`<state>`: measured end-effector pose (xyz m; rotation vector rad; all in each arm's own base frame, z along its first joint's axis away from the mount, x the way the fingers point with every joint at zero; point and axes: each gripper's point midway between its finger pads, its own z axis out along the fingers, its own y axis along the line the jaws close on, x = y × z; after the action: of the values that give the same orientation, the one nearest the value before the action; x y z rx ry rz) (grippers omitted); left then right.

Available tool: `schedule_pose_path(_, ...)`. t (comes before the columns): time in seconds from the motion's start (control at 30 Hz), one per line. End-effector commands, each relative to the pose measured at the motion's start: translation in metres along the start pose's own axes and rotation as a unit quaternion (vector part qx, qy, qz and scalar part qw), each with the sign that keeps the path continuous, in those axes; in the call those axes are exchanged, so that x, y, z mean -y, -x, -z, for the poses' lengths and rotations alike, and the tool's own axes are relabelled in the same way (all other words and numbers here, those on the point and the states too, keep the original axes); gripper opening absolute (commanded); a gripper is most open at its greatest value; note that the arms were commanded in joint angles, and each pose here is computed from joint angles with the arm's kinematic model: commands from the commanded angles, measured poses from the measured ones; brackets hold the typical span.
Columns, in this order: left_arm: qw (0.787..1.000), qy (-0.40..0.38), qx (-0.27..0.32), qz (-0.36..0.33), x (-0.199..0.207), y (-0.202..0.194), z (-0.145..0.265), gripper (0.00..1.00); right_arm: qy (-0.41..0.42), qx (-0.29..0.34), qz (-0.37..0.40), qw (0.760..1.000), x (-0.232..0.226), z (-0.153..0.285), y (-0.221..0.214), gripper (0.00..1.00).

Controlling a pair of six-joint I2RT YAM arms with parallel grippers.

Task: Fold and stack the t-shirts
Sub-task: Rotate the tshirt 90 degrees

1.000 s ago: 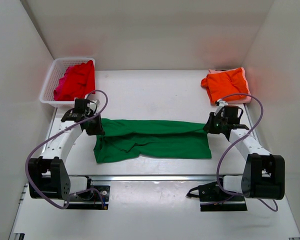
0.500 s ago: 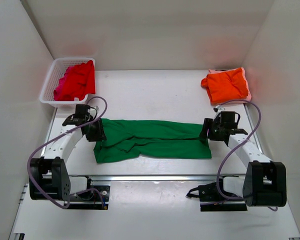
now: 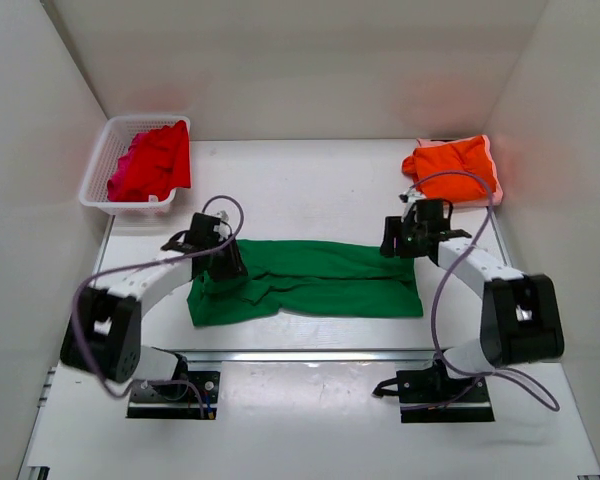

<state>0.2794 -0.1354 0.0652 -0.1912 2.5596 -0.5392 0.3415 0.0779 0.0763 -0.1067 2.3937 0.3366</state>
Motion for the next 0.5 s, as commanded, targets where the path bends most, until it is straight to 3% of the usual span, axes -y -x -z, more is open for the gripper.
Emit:
schedule_pose_path(0.0, 0.998, 0.046, -0.013, 0.033, -0.013, -0.006, -0.027, 0.44, 0.008, -0.036, -0.008, 0.999, -0.008, -0.020, -0.018, 0.54)
schedule_pose_path(0.23, 0.994, 0.082, -0.070, 0.027, -0.012, 0.023, -0.078, 0.39, -0.006, -0.159, -0.056, 0.986, -0.033, -0.008, -0.113, 0.53)
schedule_pose_path(0.3, 0.992, 0.091, -0.092, 0.006, -0.005, 0.043, -0.098, 0.38, -0.003, -0.170, -0.084, 0.982, -0.041, 0.006, -0.143, 0.52)
schedule_pose_path(0.33, 0.995, 0.074, -0.069, -0.012, 0.015, 0.074, -0.101, 0.37, 0.010, -0.154, -0.086, 0.984, -0.049, 0.009, -0.141, 0.52)
schedule_pose_path(0.37, 0.990, 0.091, -0.107, -0.013, 0.006, 0.062, -0.116, 0.37, 0.009, -0.170, -0.088, 0.981, -0.049, 0.014, -0.160, 0.52)
schedule_pose_path(0.43, 0.989, 0.090, -0.107, -0.045, 0.023, 0.099, -0.146, 0.38, 0.033, -0.148, -0.107, 0.983, -0.068, 0.020, -0.161, 0.50)
schedule_pose_path(0.47, 0.986, 0.098, -0.126, -0.050, 0.024, 0.099, -0.148, 0.37, 0.043, -0.145, -0.109, 0.983, -0.075, 0.022, -0.164, 0.50)
